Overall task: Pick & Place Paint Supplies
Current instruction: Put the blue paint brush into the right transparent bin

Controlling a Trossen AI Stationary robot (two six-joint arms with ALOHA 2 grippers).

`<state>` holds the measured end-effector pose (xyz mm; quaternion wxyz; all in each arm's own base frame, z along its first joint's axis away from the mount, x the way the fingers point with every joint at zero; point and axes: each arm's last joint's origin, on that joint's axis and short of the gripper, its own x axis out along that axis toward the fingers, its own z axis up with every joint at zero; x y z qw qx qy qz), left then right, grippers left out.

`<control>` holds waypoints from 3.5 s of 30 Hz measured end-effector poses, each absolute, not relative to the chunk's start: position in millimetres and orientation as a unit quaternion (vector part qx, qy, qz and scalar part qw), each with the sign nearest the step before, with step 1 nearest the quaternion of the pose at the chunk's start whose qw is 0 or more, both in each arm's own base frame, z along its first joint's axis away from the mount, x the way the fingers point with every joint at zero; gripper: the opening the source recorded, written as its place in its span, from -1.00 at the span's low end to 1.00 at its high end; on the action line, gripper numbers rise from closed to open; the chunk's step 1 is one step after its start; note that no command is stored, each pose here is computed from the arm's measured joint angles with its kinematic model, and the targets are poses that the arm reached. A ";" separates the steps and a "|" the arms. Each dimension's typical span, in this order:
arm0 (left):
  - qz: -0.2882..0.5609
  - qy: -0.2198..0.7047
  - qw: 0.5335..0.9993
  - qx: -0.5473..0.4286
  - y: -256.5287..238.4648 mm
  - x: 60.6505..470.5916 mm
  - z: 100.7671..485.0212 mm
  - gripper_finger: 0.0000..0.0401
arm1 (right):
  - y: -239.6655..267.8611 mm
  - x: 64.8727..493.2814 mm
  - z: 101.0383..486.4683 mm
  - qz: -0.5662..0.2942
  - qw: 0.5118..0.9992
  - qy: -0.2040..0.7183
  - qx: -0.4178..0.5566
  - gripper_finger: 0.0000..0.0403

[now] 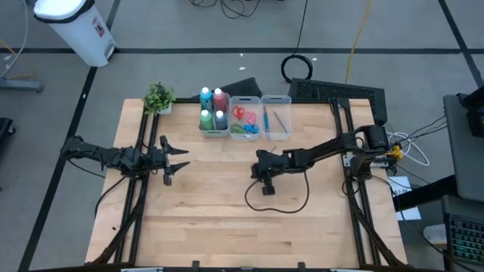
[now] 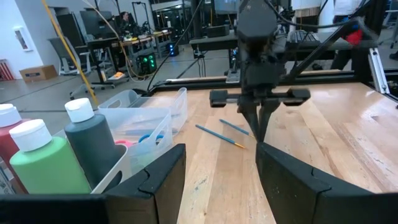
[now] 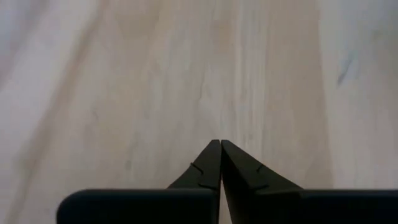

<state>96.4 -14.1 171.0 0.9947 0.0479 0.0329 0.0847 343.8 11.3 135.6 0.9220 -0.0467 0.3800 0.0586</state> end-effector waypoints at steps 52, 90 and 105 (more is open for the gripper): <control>0.085 0.033 0.995 0.048 -14.1 96.4 171.0 0.01 | 8.2 315.2 247.4 -0.004 0.978 0.200 -0.055 -1.00; 0.085 0.033 0.995 0.048 -14.2 96.4 171.0 0.01 | -44.8 285.4 295.3 -0.100 0.988 0.111 -0.028 -1.00; 0.085 0.033 0.995 0.048 -14.1 96.4 171.0 0.01 | -75.8 254.2 320.3 -0.166 0.983 0.077 -0.024 -1.00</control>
